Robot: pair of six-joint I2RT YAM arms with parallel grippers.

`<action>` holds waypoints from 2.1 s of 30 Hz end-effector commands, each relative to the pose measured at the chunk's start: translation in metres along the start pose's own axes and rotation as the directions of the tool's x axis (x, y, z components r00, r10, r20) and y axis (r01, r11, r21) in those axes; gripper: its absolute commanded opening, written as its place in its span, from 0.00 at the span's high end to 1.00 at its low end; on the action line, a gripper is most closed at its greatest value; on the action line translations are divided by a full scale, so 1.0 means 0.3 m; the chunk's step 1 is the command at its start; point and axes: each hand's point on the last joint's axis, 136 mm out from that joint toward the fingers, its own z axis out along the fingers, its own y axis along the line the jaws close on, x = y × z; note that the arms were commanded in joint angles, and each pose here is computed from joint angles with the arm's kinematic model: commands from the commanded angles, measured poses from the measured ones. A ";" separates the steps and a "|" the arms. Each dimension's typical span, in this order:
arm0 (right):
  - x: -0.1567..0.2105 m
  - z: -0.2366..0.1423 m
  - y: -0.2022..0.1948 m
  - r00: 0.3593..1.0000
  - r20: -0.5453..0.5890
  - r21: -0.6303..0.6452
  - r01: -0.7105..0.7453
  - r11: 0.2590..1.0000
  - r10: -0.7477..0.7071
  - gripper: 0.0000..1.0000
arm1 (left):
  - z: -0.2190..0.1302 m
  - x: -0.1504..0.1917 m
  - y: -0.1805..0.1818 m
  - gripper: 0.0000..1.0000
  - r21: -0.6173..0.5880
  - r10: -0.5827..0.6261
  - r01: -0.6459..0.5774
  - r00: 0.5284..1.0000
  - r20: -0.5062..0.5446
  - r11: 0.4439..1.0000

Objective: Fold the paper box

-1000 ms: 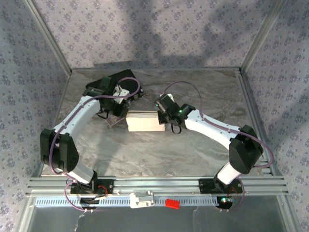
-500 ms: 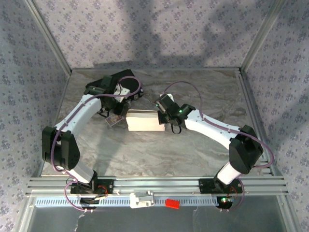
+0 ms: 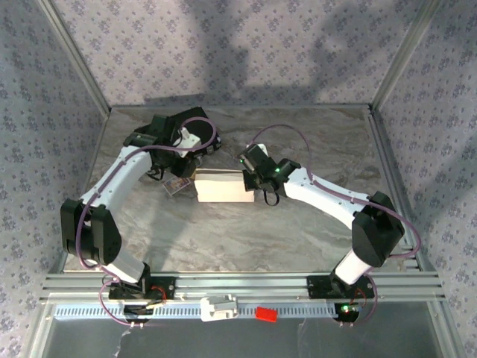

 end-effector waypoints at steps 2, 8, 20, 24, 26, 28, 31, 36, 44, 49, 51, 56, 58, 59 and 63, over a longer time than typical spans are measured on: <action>0.220 0.063 -0.043 0.964 -0.254 0.033 0.082 0.996 -0.071 1.00 | -0.014 0.007 -0.047 0.70 0.133 0.066 -0.071 0.997 0.042 0.988; 0.222 0.067 -0.042 0.964 -0.257 0.032 0.081 0.996 -0.070 1.00 | -0.004 0.028 -0.053 0.68 0.183 0.085 -0.092 0.995 0.048 0.979; 0.220 0.069 -0.041 0.963 -0.259 0.030 0.082 0.996 -0.071 1.00 | 0.026 0.004 -0.028 0.78 0.166 0.088 -0.094 0.995 0.041 0.982; 0.216 0.071 -0.040 0.964 -0.258 0.028 0.080 0.996 -0.070 1.00 | 0.026 -0.005 -0.031 0.81 0.164 0.083 -0.090 0.995 0.051 0.982; 0.218 0.073 -0.039 0.963 -0.261 0.029 0.082 0.996 -0.072 1.00 | 0.028 -0.012 -0.035 0.83 0.165 0.085 -0.093 0.995 0.052 0.982; 0.217 0.072 -0.039 0.963 -0.260 0.030 0.081 0.996 -0.071 1.00 | 0.030 -0.015 -0.039 0.86 0.161 0.088 -0.095 0.995 0.050 0.982; 0.219 0.074 -0.041 0.963 -0.261 0.033 0.083 0.996 -0.071 1.00 | 0.034 -0.017 -0.043 0.91 0.150 0.095 -0.100 0.994 0.045 0.984; 0.212 0.070 -0.047 0.965 -0.254 0.045 0.079 0.996 -0.065 1.00 | 0.024 -0.027 -0.049 0.99 0.138 0.059 -0.066 0.997 0.051 0.988; 0.205 0.065 -0.059 0.971 -0.233 0.097 0.074 0.993 -0.050 1.00 | 0.005 -0.001 -0.063 1.00 0.125 -0.144 0.144 0.990 -0.006 0.982; 0.202 0.061 -0.055 0.976 -0.213 0.125 0.079 0.989 -0.051 1.00 | -0.020 0.026 -0.082 1.00 0.131 -0.273 0.280 0.960 -0.069 0.951; 0.205 0.063 -0.055 0.976 -0.212 0.138 0.082 0.987 -0.052 1.00 | -0.027 0.037 -0.089 1.00 0.129 -0.309 0.320 0.946 -0.096 0.939; 0.209 0.064 -0.061 0.976 -0.213 0.163 0.090 0.982 -0.054 1.00 | -0.042 0.054 -0.115 1.00 0.148 -0.366 0.392 0.914 -0.172 0.908; 0.207 0.062 -0.062 0.976 -0.210 0.172 0.090 0.981 -0.053 1.00 | -0.045 0.055 -0.122 1.00 0.150 -0.395 0.424 0.899 -0.189 0.893; 0.209 0.061 -0.061 0.976 -0.210 0.173 0.090 0.981 -0.053 1.00 | -0.047 0.058 -0.123 1.00 0.146 -0.410 0.440 0.890 -0.199 0.886; 0.217 0.061 -0.054 0.975 -0.214 0.181 0.099 0.979 -0.059 1.00 | -0.051 0.064 -0.137 1.00 0.145 -0.468 0.509 0.849 -0.245 0.848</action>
